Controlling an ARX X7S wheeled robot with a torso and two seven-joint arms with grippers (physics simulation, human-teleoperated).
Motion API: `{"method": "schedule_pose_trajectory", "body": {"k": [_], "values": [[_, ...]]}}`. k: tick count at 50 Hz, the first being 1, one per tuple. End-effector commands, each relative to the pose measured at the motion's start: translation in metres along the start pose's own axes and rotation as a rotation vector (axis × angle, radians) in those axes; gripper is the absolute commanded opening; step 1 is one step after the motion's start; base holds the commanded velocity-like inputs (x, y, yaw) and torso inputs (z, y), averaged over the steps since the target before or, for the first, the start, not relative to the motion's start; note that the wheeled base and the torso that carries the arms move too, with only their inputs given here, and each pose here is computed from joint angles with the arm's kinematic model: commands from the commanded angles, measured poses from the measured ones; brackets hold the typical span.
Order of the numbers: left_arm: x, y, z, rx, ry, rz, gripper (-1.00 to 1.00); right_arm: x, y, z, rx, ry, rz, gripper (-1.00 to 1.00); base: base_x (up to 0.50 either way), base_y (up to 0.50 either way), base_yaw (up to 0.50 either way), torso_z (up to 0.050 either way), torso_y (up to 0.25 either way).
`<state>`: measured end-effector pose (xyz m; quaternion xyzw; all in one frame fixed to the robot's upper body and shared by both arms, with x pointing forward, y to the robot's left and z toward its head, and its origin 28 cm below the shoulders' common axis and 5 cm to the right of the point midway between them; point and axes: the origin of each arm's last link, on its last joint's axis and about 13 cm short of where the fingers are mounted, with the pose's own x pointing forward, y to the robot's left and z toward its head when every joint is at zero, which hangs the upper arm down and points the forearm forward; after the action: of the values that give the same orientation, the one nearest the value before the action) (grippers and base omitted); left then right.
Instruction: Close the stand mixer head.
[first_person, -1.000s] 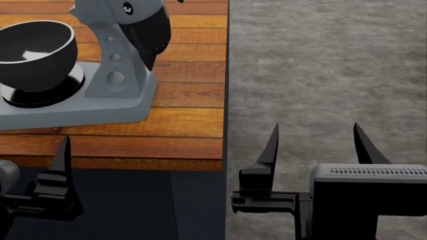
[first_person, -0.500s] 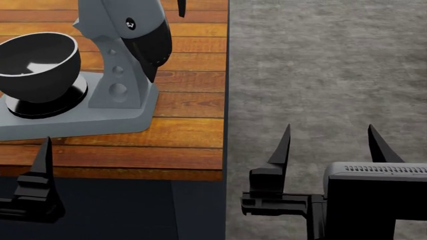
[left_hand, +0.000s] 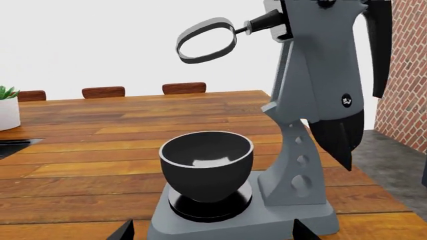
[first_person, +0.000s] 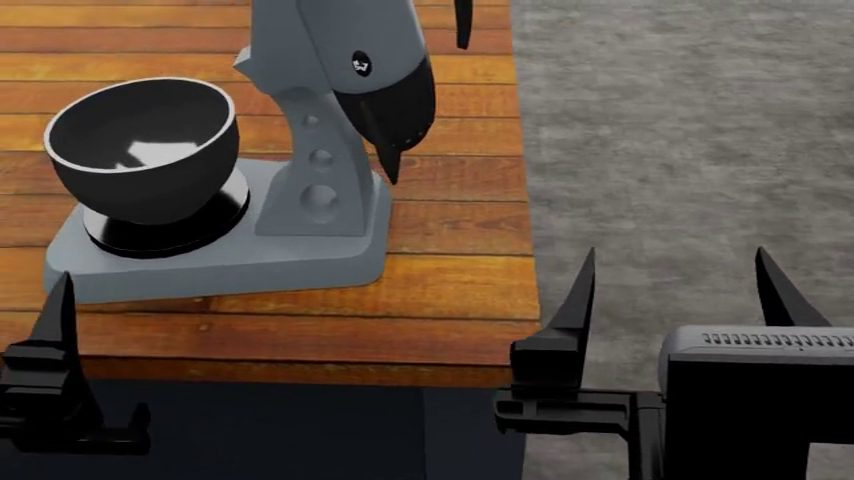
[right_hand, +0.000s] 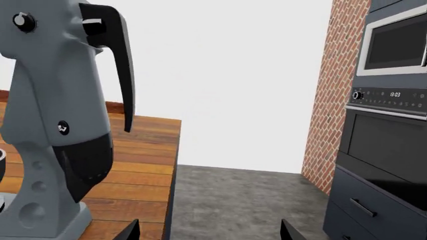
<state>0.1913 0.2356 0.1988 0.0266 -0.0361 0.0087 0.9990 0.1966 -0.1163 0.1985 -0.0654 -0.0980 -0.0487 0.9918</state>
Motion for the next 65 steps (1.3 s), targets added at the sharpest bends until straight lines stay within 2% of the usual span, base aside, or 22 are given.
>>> {"method": "schedule_pose_trajectory", "body": {"k": [1, 20, 26, 34, 38, 41, 42, 45, 47, 48, 49, 51, 56, 59, 61, 65], "values": [[-0.005, 0.004, 0.007, -0.024, -0.028, 0.001, 1.00, 0.000, -0.004, 0.004, -0.001, -0.027, -0.034, 1.00, 0.21, 0.43, 0.00, 0.000, 0.000], [-0.007, 0.007, 0.010, -0.030, -0.032, 0.016, 1.00, -0.002, -0.007, 0.004, -0.029, -0.039, -0.050, 1.00, 0.36, 0.21, 0.00, 0.000, 0.000], [-0.009, 0.006, 0.013, -0.039, -0.035, 0.000, 1.00, -0.004, -0.011, 0.007, -0.029, -0.048, -0.068, 1.00, 0.42, 0.15, 0.00, 0.000, 0.000], [-0.011, 0.007, 0.015, -0.031, -0.034, -0.005, 1.00, -0.007, -0.026, 0.011, -0.031, -0.055, -0.121, 1.00, 0.38, 0.12, 0.00, 0.000, 0.000], [-0.012, 0.007, 0.017, -0.018, -0.032, -0.001, 1.00, -0.010, -0.027, 0.025, -0.031, -0.058, -0.100, 1.00, 0.00, 0.00, 0.00, 0.000, 0.004], [-0.012, 0.006, 0.016, -0.016, -0.026, -0.005, 1.00, -0.010, -0.032, 0.040, 0.006, -0.070, -0.100, 1.00, 0.00, 0.00, 0.00, 0.000, 0.000], [-0.012, 0.005, 0.016, -0.014, -0.021, -0.010, 1.00, -0.008, -0.033, 0.045, -0.036, -0.052, -0.086, 1.00, 0.00, 0.00, 0.00, 0.000, 0.000], [-0.013, 0.006, 0.017, -0.009, -0.023, -0.008, 1.00, 0.002, -0.042, 0.073, -0.061, -0.080, -0.078, 1.00, 0.00, 0.00, 0.00, 0.000, 0.000], [-0.013, 0.007, 0.018, -0.013, -0.024, -0.006, 1.00, 0.007, -0.040, 0.089, -0.074, -0.057, -0.002, 1.00, 0.00, 0.00, 0.00, 0.000, 0.000], [-0.013, 0.006, 0.017, -0.010, -0.022, -0.007, 1.00, 0.008, -0.038, 0.095, -0.032, -0.042, 0.025, 1.00, 0.00, 0.00, 0.00, 0.000, 0.000], [-0.013, 0.006, 0.017, -0.012, -0.019, -0.008, 1.00, 0.009, -0.036, 0.100, -0.064, -0.015, 0.042, 1.00, 0.00, 0.00, 0.00, 0.000, 0.000], [-0.013, 0.006, 0.017, -0.011, -0.019, -0.009, 1.00, 0.012, -0.035, 0.107, -0.073, -0.004, 0.057, 1.00, 0.00, 0.00, 0.00, 0.000, 0.000], [-0.012, 0.006, 0.014, -0.007, -0.009, -0.010, 1.00, 0.014, -0.032, 0.137, -0.049, -0.044, 0.148, 1.00, 0.00, 0.00, 0.00, 0.000, 0.000], [-0.011, 0.005, 0.013, -0.004, -0.006, -0.013, 1.00, 0.019, -0.031, 0.143, -0.052, -0.039, 0.179, 1.00, 0.00, 0.00, 0.00, 0.000, 0.000], [-0.012, 0.005, 0.014, -0.001, -0.004, -0.016, 1.00, 0.030, -0.034, 0.142, -0.096, -0.022, 0.147, 1.00, 0.00, 0.00, 0.00, 0.000, 0.000], [-0.012, 0.006, 0.013, 0.000, 0.002, -0.013, 1.00, 0.046, -0.036, 0.147, -0.101, 0.015, 0.170, 1.00, 0.00, 0.00, 0.00, 0.000, 0.000]]}}
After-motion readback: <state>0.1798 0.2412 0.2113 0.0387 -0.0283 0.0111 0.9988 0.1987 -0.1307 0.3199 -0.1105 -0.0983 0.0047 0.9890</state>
